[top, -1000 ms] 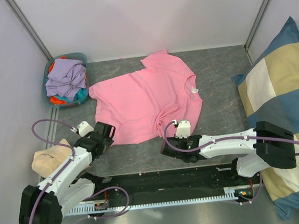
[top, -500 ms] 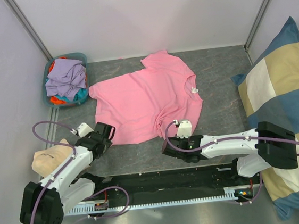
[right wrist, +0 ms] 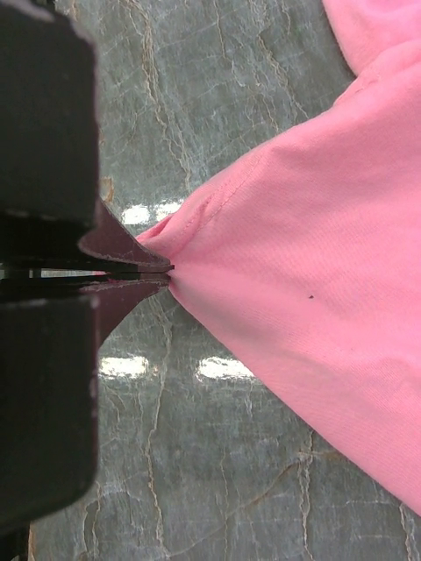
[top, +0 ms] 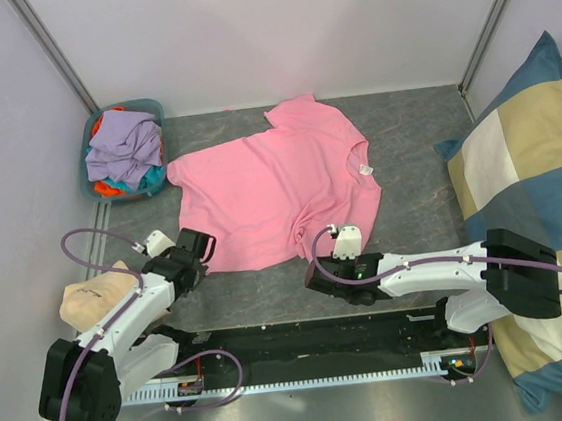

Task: Fold and stack the t-shirts
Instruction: Flatten the tshirt out

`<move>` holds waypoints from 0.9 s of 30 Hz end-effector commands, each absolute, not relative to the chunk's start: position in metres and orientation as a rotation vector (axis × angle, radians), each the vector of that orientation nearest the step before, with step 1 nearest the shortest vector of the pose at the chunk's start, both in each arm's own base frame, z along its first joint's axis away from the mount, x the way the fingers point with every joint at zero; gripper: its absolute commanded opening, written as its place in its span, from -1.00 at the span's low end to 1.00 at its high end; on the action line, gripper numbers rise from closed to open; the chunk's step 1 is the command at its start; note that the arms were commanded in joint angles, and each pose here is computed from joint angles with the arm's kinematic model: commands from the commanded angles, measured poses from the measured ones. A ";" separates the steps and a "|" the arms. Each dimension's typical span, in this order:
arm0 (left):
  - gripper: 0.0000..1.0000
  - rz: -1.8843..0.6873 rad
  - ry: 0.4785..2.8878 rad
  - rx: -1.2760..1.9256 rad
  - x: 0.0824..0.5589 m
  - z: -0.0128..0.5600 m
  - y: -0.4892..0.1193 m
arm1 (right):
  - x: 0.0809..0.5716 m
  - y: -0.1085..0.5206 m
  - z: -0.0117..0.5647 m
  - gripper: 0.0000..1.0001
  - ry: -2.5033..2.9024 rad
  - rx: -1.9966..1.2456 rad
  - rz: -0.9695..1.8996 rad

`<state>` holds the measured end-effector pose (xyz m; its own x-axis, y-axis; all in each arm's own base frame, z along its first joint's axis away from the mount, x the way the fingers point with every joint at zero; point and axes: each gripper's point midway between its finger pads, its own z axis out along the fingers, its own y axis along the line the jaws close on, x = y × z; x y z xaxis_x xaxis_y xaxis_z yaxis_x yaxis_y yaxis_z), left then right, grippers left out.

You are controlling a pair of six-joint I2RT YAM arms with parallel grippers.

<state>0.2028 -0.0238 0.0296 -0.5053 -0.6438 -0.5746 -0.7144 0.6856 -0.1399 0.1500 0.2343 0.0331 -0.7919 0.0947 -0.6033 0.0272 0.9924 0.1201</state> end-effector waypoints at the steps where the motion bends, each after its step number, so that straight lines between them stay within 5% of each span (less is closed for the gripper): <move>1: -0.96 0.138 2.226 -1.076 0.212 0.035 -0.020 | 0.153 0.232 0.040 -1.00 2.461 0.108 0.160; 12: -0.96 -0.027 2.074 -0.957 0.240 0.125 -0.021 | 0.196 0.180 0.097 -1.00 2.308 0.263 0.095; 27: -0.96 0.057 1.903 -0.850 0.259 0.227 0.025 | 0.257 0.078 0.208 -1.00 2.080 0.476 -0.083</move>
<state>0.2576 0.0095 0.2007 -0.2537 -0.6097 -0.7509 -0.5933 0.7112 -0.3770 0.2503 0.1043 0.1741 -0.5138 0.3448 -0.7856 0.3435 0.9218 0.1799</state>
